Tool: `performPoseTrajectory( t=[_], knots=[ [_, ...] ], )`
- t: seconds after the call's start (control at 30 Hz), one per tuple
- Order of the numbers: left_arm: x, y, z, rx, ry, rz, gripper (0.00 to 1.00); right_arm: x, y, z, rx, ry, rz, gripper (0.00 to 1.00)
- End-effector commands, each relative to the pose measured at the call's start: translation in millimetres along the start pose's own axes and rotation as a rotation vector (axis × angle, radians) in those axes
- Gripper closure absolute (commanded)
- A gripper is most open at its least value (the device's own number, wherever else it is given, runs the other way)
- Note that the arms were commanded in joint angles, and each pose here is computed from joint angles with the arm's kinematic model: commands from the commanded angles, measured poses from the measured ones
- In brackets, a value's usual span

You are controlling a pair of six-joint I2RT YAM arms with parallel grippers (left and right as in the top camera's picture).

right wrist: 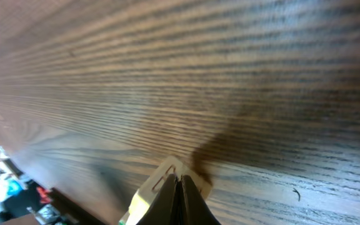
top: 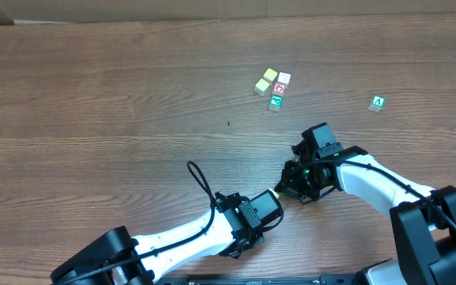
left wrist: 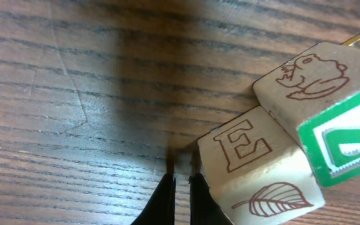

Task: Flip 3 blocks

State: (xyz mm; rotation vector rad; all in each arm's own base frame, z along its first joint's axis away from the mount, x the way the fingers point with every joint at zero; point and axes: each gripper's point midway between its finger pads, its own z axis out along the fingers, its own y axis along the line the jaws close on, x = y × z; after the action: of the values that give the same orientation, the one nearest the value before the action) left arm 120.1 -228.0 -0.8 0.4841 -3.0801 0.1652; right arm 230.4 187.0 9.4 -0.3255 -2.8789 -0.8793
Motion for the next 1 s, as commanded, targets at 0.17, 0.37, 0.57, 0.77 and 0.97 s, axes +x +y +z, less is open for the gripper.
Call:
performPoseTrajectory(
  t=[0.17,0.37,0.57,0.77,0.97],
  knots=[
    [-9,3,3,-0.013,-0.052,-0.023,0.96,20,-11,5,0.054,0.056,0.020,0.96],
    [-20,5,2,-0.017,-0.073,-0.052,0.96,29,-18,4,0.084,0.091,0.048,0.96],
    [-35,9,1,-0.026,-0.115,-0.083,0.96,38,-23,3,0.106,0.125,0.078,0.96],
    [-41,10,0,-0.031,-0.138,-0.056,0.96,43,-26,2,0.119,0.142,0.122,0.96],
    [-51,13,-1,-0.048,-0.197,-0.018,0.96,53,-31,0,0.145,0.176,0.152,0.96]
  ],
)
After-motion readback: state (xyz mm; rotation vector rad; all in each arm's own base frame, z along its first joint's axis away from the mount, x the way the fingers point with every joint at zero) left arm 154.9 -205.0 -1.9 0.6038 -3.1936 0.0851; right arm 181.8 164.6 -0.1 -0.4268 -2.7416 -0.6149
